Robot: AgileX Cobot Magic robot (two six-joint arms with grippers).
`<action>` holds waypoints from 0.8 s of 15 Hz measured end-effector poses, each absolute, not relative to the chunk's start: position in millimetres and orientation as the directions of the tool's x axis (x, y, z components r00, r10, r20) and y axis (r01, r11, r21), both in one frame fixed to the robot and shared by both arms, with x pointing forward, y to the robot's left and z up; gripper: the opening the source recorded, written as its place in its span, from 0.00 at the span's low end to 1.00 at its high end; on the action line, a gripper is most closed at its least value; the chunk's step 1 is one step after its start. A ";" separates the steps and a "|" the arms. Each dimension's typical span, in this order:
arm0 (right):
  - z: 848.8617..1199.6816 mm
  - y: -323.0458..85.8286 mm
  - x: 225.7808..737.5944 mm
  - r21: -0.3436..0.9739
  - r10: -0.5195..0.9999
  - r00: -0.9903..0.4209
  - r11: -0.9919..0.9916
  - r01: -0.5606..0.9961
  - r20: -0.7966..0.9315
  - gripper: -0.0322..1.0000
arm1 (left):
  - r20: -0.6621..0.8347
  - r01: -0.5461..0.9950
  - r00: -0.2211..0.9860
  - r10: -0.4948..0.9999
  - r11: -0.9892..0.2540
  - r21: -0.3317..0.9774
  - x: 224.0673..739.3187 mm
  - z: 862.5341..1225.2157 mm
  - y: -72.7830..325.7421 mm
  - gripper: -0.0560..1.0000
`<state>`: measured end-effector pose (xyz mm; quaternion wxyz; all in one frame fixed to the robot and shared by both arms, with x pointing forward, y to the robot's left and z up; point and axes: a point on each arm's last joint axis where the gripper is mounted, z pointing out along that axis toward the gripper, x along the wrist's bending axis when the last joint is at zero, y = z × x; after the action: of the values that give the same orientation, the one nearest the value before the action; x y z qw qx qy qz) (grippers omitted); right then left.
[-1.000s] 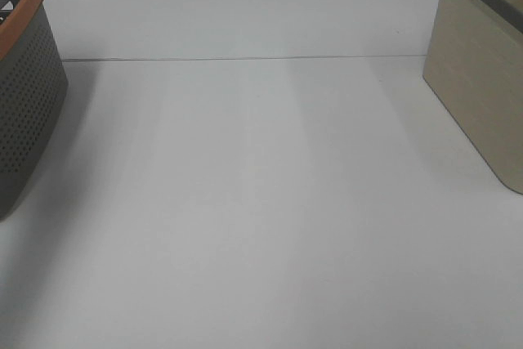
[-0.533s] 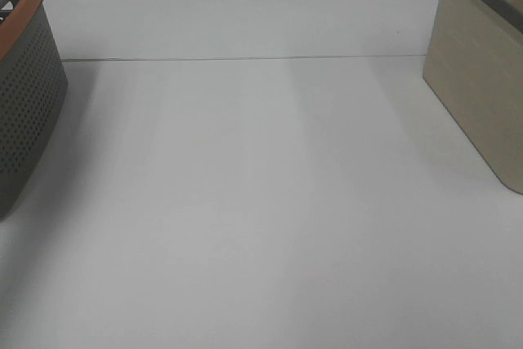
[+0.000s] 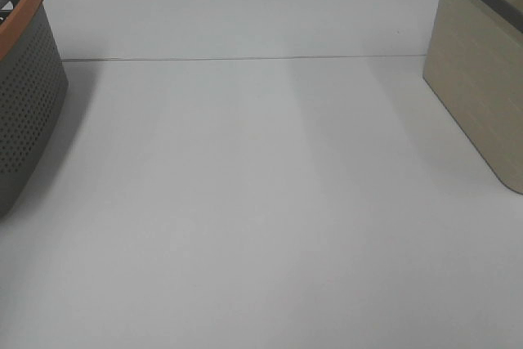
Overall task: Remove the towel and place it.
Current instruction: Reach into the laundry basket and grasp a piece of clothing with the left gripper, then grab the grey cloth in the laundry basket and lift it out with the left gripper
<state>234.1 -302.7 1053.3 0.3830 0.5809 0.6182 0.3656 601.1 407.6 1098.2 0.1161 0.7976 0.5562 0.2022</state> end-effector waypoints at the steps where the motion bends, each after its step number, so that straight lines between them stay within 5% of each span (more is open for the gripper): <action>1: 1053.3 -302.6 234.1 0.897 0.998 -0.032 0.057 0.438 -0.048 0.69 | 0.201 0.834 0.305 0.931 -0.363 0.416 605.0 1094.2 409.8 0.68; 12: 1053.3 -302.7 234.1 0.897 0.998 -0.032 0.058 0.438 -0.049 0.69 | 0.129 0.861 0.366 0.922 -0.388 0.328 642.9 1012.5 421.1 0.68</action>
<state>234.1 -302.7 1053.3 0.3830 0.5809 0.6182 0.3656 642.9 421.1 1012.5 0.1027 0.8200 0.5435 0.1470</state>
